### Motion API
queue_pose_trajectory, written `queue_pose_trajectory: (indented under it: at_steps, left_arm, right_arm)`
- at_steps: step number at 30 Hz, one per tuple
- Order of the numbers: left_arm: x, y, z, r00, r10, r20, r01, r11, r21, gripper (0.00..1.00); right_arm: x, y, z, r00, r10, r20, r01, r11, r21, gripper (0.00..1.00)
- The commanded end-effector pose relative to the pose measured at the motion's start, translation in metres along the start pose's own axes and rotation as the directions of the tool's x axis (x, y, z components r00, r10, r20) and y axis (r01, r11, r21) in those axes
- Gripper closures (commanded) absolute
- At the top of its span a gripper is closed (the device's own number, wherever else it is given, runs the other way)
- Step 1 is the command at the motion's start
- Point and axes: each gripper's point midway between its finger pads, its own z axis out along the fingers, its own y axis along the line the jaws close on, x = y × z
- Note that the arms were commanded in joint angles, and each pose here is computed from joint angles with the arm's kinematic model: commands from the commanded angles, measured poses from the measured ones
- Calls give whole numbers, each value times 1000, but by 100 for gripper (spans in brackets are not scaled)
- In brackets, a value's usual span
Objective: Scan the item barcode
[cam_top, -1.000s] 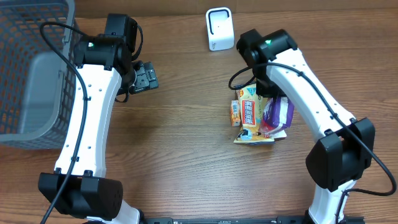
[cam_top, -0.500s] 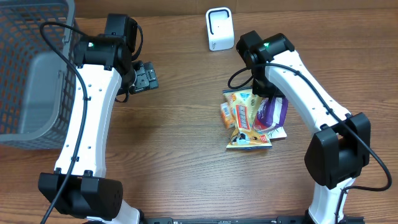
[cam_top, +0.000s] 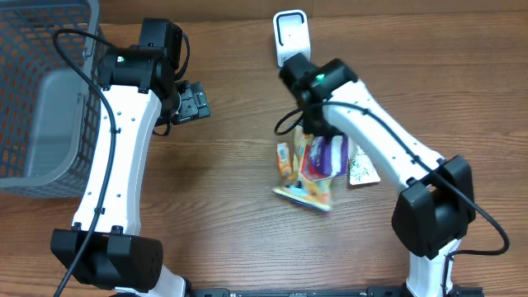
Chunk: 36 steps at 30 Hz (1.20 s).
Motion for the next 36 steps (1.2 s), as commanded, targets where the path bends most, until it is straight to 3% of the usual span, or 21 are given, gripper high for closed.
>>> queue_pose_trajectory:
  at_steps: [1, 10, 18, 21, 27, 36]
  left_arm:
    - [-2, -1, 0, 1000, 11, 2, -11, 1000, 2, 0]
    - [-2, -1, 0, 1000, 11, 2, -11, 1000, 2, 0]
    - [-2, -1, 0, 1000, 11, 2, -11, 1000, 2, 0]
    - [-2, -1, 0, 1000, 11, 2, -11, 1000, 2, 0]
    - [-2, -1, 0, 1000, 11, 2, -11, 1000, 2, 0]
    - [-2, -1, 0, 1000, 11, 2, -11, 1000, 2, 0]
  right_arm:
    - [11, 23, -1, 999, -45, -6, 45, 998, -36, 64]
    - [23, 85, -15, 995, -95, 25, 98, 971, -218, 50]
    - [35, 122, -28, 993, -122, -5, 111, 918, -381, 49]
    - [28, 116, -26, 993, -111, 27, 114, 932, -344, 41]
    - [7, 79, -19, 985, -154, 75, 167, 961, -221, 10]
    - [-9, 36, -27, 981, -190, 34, 193, 964, -181, 3]
